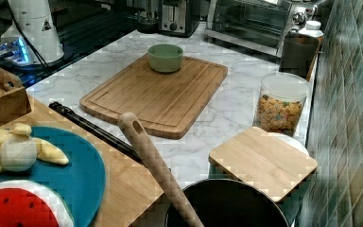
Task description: Open the drawer.
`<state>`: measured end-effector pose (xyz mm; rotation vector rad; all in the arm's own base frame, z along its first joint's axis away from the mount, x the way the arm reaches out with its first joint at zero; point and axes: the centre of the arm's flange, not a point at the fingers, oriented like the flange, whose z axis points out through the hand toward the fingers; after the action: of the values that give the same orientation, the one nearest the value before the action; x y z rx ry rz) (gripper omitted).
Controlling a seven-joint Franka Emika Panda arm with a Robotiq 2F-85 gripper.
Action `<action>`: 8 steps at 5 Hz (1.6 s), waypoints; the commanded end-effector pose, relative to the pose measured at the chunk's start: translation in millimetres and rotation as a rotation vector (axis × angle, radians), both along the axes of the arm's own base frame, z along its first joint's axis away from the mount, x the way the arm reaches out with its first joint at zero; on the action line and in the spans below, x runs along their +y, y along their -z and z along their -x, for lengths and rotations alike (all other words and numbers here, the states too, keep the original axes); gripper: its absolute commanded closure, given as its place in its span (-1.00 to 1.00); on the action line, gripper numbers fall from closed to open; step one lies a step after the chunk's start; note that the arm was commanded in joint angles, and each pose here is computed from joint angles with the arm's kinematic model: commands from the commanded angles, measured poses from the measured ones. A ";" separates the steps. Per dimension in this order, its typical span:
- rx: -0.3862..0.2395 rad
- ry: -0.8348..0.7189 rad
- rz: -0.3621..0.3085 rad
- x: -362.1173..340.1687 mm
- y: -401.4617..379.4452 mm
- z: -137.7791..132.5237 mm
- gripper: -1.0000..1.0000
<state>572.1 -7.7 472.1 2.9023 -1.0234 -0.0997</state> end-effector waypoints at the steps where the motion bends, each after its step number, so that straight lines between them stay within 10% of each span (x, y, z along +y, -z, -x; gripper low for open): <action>1: 0.006 -0.005 0.012 -0.7 2.7 1.0 -1.00; 8: 0.027 -0.268 0.170 -215.7 69.7 11.3 -1.00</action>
<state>558.9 -214.9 410.0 2.8397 -0.6702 -0.0150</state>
